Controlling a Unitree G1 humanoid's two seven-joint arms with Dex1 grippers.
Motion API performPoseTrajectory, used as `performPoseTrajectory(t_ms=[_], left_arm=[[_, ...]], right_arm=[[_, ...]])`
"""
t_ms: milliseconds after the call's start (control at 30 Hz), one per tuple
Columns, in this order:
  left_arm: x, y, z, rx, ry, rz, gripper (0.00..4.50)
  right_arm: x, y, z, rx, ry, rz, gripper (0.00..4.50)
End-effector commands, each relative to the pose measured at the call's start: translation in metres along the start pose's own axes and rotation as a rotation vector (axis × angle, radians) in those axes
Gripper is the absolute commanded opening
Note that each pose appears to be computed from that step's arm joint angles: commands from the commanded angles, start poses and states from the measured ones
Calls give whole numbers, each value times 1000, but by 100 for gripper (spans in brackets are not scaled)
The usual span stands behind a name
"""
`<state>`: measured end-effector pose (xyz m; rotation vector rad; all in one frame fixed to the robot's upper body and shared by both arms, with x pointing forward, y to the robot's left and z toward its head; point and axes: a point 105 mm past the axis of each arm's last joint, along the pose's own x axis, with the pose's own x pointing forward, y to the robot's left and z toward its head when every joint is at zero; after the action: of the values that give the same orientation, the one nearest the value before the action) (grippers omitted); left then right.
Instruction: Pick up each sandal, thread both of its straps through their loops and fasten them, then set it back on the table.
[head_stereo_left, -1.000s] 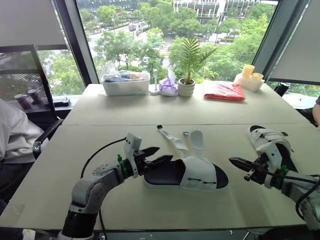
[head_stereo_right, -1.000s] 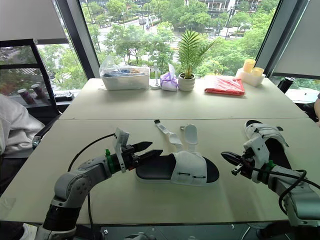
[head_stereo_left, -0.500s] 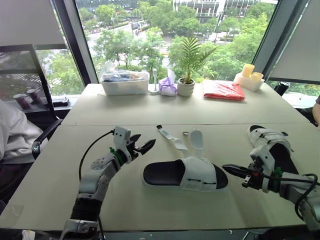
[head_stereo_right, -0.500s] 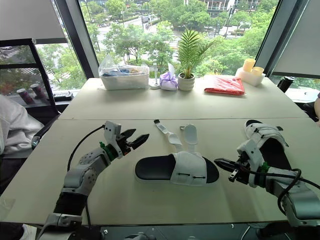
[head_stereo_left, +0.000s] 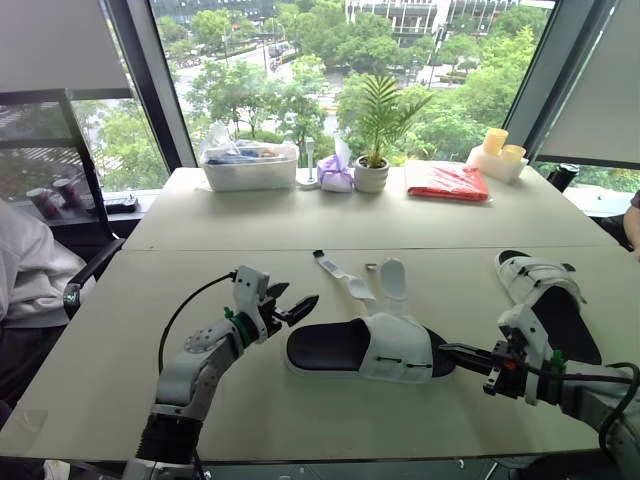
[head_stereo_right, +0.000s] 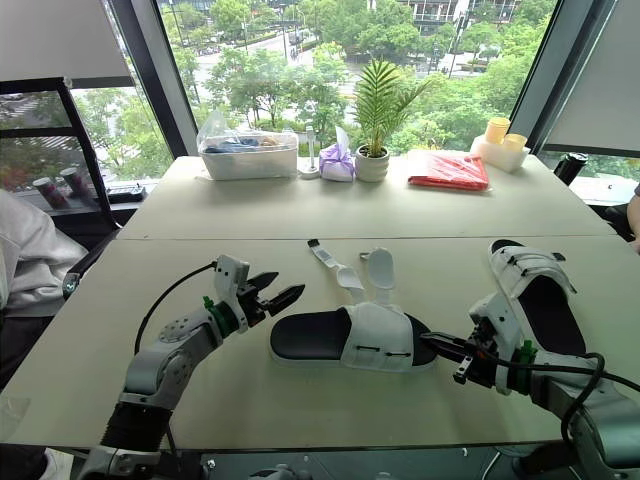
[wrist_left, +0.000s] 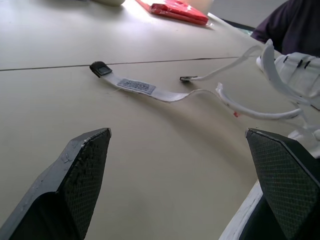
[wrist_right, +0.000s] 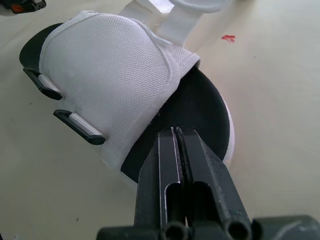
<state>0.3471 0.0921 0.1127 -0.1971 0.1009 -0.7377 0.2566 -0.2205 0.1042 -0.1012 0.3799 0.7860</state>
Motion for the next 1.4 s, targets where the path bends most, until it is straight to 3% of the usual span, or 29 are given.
performPoseTrajectory(t_ms=[33, 300, 667, 1400], left_arm=[[1, -7, 13, 38, -23, -31, 445], [2, -8, 12, 54, 5, -57, 445], [13, -17, 11, 47, 36, -132, 445], [14, -4, 14, 13, 45, -146, 445]], right_arm=[[3, 1, 8, -35, -27, 6, 0], [11, 1, 8, -35, -37, 15, 0], [27, -1, -21, -53, 45, 60, 0], [39, -2, -22, -57, 17, 74, 0]])
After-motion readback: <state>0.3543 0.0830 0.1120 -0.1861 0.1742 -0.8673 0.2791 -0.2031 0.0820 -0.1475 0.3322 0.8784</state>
